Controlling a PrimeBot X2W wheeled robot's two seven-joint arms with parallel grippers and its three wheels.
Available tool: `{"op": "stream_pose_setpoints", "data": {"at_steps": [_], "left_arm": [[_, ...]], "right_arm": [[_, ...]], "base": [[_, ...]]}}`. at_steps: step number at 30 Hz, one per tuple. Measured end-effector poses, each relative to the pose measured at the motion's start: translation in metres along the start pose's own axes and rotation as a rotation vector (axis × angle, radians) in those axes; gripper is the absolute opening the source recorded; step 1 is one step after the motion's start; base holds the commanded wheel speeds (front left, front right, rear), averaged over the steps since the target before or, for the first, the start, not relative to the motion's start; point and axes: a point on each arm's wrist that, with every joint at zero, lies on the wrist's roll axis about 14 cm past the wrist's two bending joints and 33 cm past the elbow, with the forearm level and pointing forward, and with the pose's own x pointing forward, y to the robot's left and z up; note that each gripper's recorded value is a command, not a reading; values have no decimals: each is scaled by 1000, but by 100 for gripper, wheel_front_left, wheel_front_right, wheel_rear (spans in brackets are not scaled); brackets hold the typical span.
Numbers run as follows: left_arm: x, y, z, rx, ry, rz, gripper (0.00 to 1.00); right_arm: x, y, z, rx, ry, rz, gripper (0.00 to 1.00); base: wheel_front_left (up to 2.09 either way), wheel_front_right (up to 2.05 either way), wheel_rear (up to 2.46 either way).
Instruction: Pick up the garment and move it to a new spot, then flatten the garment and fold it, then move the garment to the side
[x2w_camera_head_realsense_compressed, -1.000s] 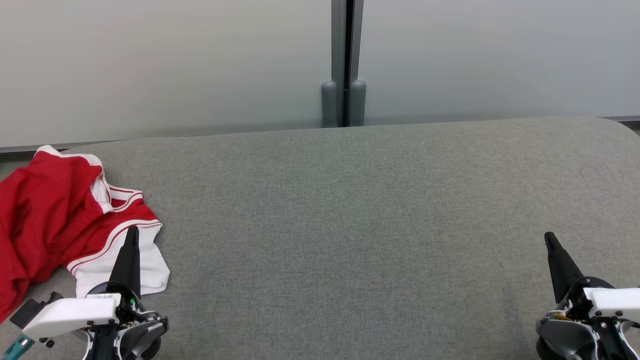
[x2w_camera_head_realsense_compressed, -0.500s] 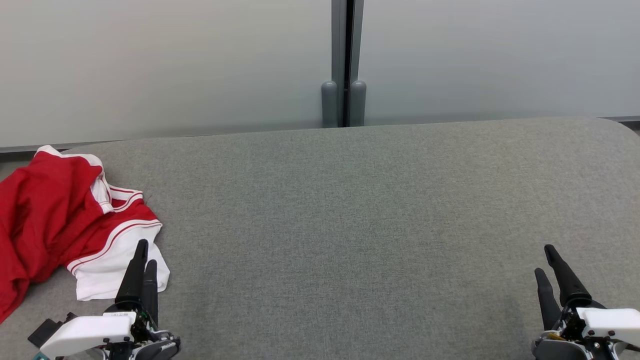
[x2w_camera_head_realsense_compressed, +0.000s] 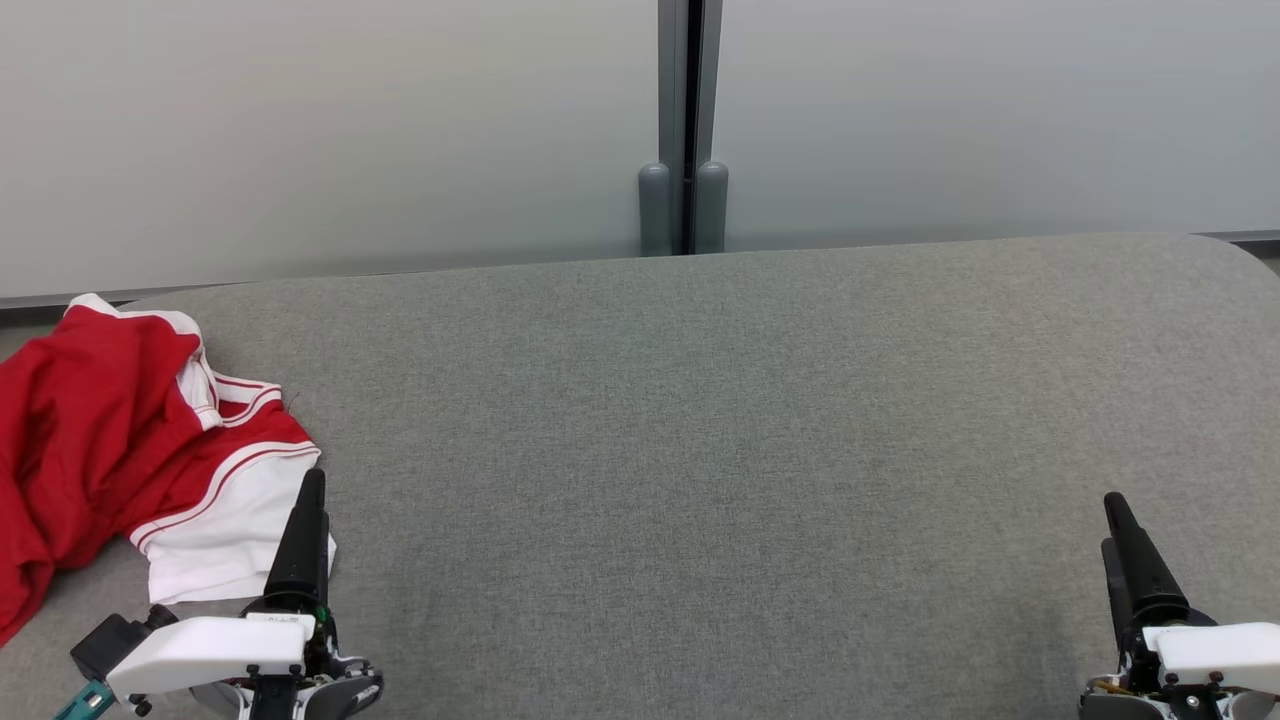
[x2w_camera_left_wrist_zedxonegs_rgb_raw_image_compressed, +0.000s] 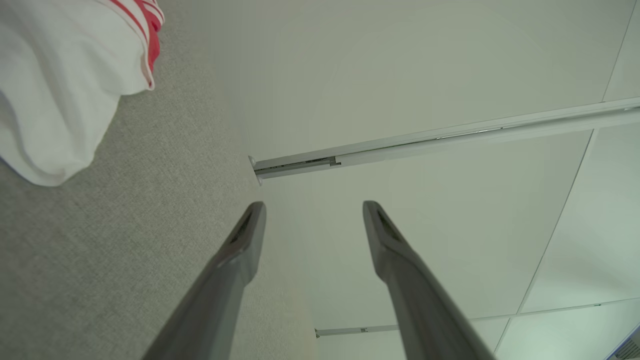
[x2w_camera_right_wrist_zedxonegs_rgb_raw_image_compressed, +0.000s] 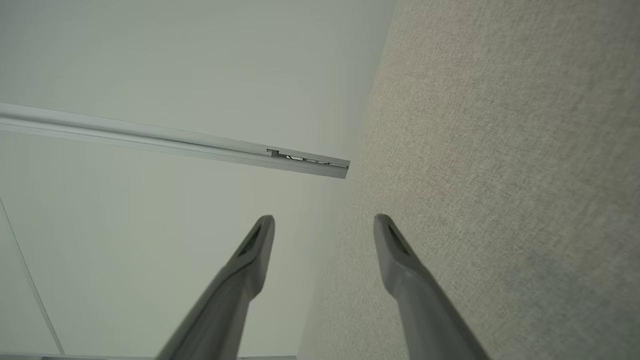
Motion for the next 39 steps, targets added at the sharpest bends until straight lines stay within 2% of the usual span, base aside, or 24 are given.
{"op": "stream_pose_setpoints", "data": {"at_steps": [10,11,12,15,17,39], "left_arm": [[-1,0,-12,209,22,21,100],[-1,0,-12,209,22,21,100],[-1,0,-13,255,22,26,100],[-2,1,-15,294,24,33,100],[-2,2,-17,360,27,40,100],[-12,17,-16,726,-1,97,100]], "right_arm": [[-4,10,5,-257,-15,32,100],[-4,10,5,-257,-15,32,100],[-6,11,6,-310,-17,37,100],[-7,12,6,-360,-17,42,100],[-8,14,8,-425,-22,51,100],[-18,24,9,-763,-39,103,100]], "base": [[0,0,0],[0,0,0],[0,0,0],[0,0,0],[0,0,0],[0,0,0]]}}
